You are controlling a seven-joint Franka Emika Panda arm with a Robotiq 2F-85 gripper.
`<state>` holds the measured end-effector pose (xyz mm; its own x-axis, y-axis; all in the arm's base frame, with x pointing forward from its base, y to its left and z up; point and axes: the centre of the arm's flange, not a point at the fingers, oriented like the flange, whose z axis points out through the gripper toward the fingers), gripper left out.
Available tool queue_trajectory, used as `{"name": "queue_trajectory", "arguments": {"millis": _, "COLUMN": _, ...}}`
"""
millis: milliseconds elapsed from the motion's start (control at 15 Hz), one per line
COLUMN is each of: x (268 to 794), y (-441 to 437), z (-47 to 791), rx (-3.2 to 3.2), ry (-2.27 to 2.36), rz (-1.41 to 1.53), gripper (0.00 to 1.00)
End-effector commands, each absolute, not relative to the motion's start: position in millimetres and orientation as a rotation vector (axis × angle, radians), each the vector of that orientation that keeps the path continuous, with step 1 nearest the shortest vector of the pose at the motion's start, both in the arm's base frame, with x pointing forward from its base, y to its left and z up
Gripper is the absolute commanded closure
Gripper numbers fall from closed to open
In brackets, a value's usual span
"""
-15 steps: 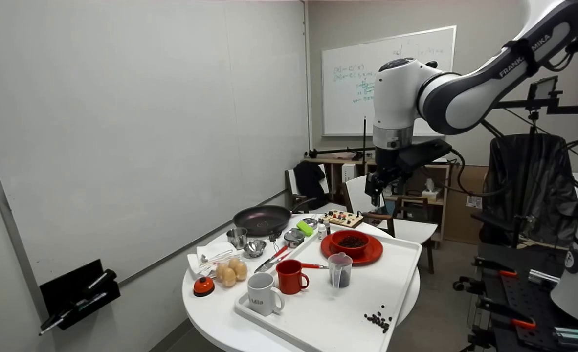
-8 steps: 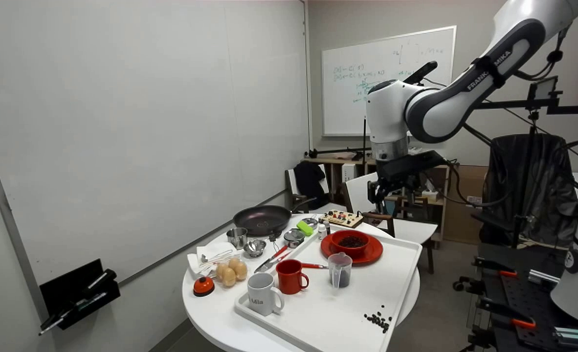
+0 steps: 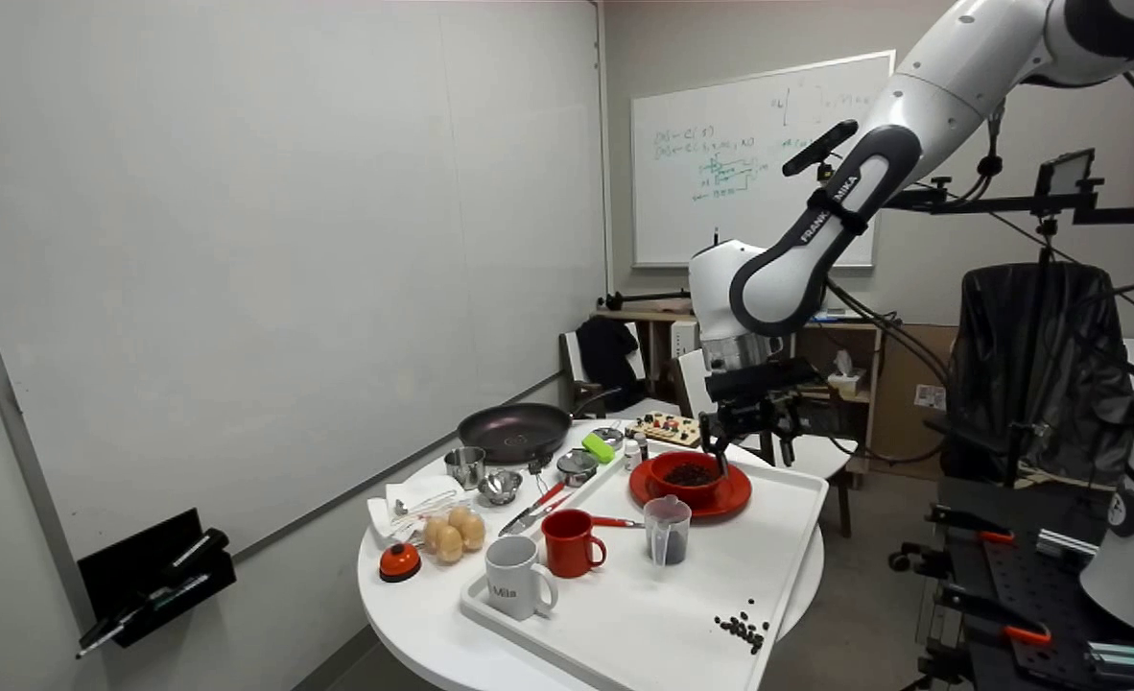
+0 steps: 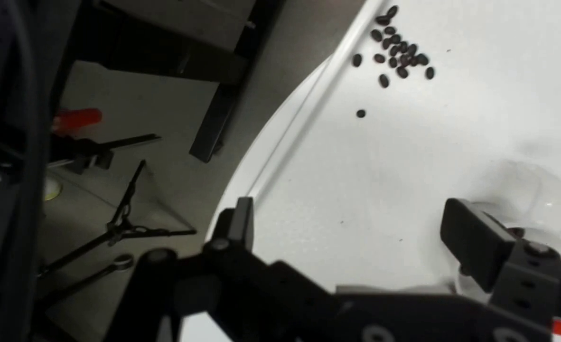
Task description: Pour the contents of the jug into the bowl
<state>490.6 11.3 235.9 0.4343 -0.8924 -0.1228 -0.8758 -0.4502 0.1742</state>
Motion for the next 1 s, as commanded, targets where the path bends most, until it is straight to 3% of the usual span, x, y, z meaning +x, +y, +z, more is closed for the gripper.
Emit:
{"name": "queue_trajectory", "arguments": {"millis": 0, "x": 516, "y": 12, "z": 231, "rx": 2.817, "ry": -1.567, "rz": -0.295, "gripper": 0.0}}
{"name": "queue_trajectory", "arguments": {"millis": 400, "x": 509, "y": 10, "z": 230, "rx": 2.758, "ry": -1.57, "rz": -0.273, "gripper": 0.0}}
{"name": "queue_trajectory", "arguments": {"millis": 933, "x": 536, "y": 88, "z": 233, "rx": 2.384, "ry": -2.184, "rz": 0.049, "gripper": 0.0}}
